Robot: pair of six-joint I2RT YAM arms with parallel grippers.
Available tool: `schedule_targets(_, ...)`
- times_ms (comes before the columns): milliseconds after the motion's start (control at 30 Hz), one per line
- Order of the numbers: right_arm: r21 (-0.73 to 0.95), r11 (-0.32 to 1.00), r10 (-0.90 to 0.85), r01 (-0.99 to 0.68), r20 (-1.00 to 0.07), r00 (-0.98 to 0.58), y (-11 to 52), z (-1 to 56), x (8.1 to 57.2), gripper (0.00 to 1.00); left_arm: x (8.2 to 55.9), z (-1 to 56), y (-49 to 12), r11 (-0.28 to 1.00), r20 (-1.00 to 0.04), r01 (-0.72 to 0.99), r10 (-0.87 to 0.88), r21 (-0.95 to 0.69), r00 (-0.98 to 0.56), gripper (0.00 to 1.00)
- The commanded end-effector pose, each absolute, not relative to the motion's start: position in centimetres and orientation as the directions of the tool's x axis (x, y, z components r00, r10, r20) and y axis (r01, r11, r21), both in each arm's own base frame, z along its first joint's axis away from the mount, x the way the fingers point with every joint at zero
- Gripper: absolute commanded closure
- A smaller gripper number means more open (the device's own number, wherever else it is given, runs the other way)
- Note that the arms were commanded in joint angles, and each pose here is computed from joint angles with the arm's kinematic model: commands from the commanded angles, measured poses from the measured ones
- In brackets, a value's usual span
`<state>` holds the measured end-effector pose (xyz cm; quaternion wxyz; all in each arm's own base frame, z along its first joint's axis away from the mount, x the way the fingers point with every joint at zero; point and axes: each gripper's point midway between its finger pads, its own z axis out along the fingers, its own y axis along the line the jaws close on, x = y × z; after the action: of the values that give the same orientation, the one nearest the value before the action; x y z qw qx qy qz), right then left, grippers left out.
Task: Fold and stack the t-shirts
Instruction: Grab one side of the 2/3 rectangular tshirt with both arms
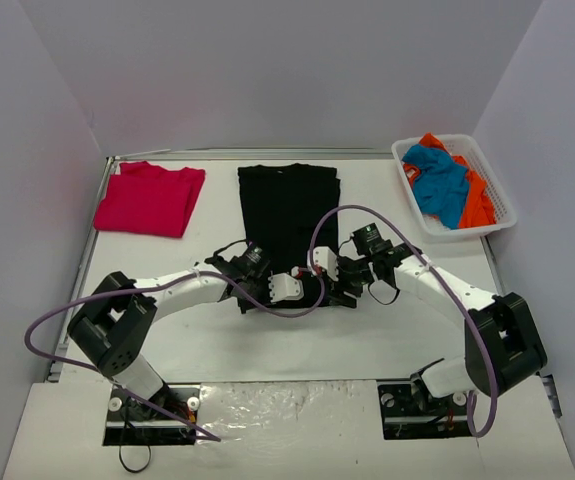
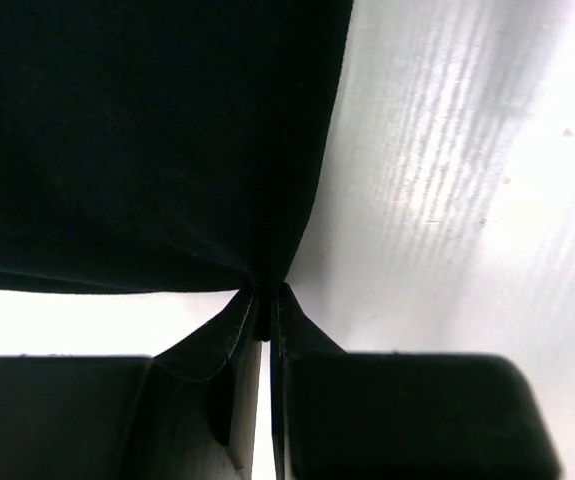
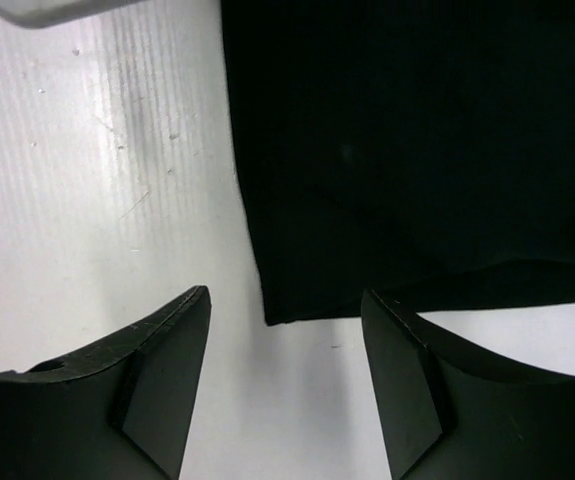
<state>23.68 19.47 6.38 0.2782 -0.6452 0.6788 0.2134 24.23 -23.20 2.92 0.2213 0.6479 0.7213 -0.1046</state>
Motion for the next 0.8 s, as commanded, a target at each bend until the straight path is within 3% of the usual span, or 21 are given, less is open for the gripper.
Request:
schedule_targets(0, -0.063, 0.057, -0.792, -0.996, -0.61, -0.006, 19.0, 4.5, 23.3, 0.42, 24.2, 5.4, -25.4, 0.167, -0.545, 0.983, 0.832, 0.072, -0.101, 0.97)
schedule_targets(133, -0.026, 0.046, -0.798, -0.999, -0.602, -0.021, 19.3, 3.4, 23.0, 0.43, 23.9, 5.7, -26.0, 0.166, -0.562, 0.986, 0.819, 0.036, -0.117, 0.98)
schedule_targets(300, 0.143, 0.111, -0.696, -0.983, -0.696, -0.18, 20.1, 3.8, 23.5, 0.43, 23.7, 6.3, -26.3, 0.19, -0.608, 0.981, 0.776, -0.025, -0.166, 0.98)
schedule_targets(767, 0.093, 0.117, -0.704, -0.989, -0.694, -0.149, 18.2, 4.3, 22.2, 0.43, 24.6, 6.7, -26.1, 0.201, -0.629, 0.975, 0.748, -0.089, -0.212, 0.98)
